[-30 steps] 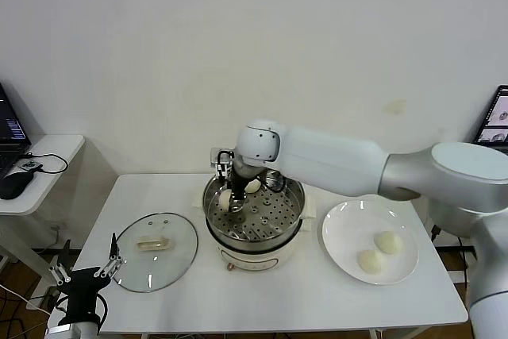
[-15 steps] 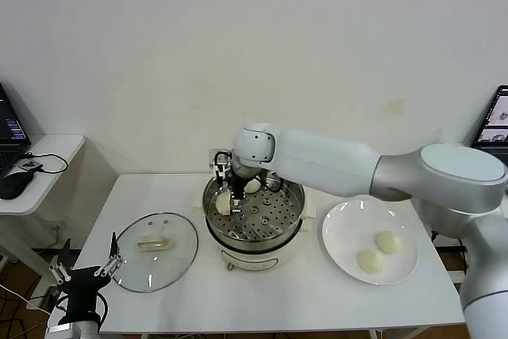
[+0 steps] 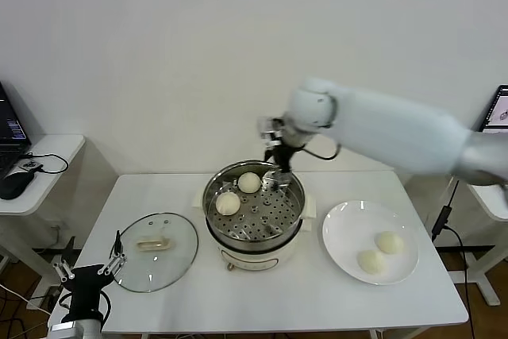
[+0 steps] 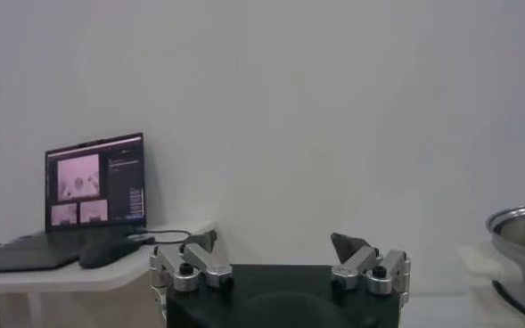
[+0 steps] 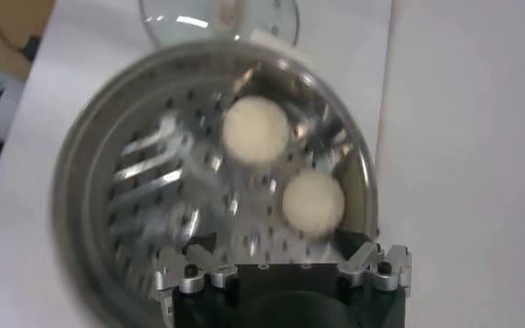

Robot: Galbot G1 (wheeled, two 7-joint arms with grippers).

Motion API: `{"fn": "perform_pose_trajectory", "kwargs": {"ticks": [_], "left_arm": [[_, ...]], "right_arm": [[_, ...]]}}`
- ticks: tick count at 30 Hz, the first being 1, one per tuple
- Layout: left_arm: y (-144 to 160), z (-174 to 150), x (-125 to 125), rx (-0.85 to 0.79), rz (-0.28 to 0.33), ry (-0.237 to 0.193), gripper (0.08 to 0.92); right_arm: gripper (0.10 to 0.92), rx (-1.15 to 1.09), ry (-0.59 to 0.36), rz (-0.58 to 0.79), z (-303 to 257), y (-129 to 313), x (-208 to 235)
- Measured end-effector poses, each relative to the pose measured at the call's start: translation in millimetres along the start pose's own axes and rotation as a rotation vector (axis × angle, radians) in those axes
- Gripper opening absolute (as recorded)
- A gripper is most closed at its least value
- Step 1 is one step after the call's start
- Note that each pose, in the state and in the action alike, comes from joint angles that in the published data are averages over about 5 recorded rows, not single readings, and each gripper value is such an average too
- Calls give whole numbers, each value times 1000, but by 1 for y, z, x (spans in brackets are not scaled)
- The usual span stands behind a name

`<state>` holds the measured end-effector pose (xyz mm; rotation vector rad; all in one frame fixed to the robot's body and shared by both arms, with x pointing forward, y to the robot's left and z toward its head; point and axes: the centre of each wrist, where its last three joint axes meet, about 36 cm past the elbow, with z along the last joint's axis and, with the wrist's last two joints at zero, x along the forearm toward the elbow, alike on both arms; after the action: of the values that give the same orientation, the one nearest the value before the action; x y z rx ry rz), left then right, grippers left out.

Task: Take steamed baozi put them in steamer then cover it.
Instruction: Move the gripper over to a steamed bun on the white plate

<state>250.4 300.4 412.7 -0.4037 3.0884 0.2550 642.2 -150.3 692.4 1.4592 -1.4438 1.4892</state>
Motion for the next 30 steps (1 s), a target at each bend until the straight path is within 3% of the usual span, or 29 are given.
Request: {"fn": "perform_pose_trajectory", "kwargs": {"ticks": [11,21,30], "left_arm": [[-5,7,-2,-11,28,16,823],[-7,14,-1,-33,41,32,823],[-7,17,2,-41,39,42,823]], "right_arm": [[823,-14,81,-4,116,79,28],[823,-65,152,-31,181,148,-2],[823,-87,182,-72,208,190,-41]]}}
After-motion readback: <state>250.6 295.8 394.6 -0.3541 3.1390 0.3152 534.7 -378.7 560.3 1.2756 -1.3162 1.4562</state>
